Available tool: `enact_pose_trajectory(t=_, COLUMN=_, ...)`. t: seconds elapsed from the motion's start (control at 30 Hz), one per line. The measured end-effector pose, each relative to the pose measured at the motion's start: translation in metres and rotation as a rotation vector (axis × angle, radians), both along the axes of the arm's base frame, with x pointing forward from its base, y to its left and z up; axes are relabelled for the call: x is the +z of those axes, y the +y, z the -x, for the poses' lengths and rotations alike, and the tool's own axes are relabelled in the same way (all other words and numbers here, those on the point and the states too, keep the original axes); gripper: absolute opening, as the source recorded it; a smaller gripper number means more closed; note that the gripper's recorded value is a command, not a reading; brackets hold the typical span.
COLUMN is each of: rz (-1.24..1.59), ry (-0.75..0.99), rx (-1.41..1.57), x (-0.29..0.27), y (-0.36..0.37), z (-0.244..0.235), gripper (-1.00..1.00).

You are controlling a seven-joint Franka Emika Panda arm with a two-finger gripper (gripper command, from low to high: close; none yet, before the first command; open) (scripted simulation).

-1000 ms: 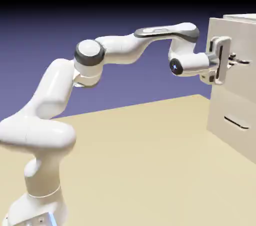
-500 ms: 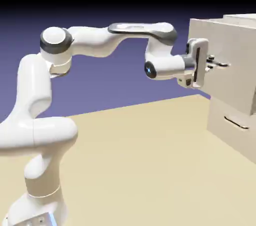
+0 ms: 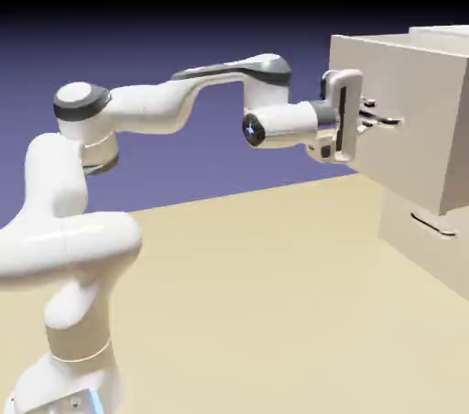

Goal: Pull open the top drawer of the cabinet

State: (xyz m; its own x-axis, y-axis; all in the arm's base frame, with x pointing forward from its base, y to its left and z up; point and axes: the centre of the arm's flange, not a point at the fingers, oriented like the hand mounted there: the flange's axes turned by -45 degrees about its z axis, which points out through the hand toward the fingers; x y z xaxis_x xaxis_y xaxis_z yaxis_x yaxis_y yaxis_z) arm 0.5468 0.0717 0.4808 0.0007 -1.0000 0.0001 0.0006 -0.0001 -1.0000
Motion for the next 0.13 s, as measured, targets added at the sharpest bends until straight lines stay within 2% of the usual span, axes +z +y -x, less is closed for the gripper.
enact_pose_trajectory(t=0.03, rz=0.000, ry=0.000, rx=0.000, x=0.0000, y=0.0000, z=0.0108, gripper=-1.00)
enact_pose_trajectory(t=0.07, rz=-0.001, ry=0.000, rx=0.000, x=0.0000, y=0.0000, z=0.0148, gripper=1.00)
enact_pose_trajectory(t=0.13, rz=0.000, ry=0.001, rx=0.000, x=0.0000, y=0.0000, z=0.0148, gripper=1.00)
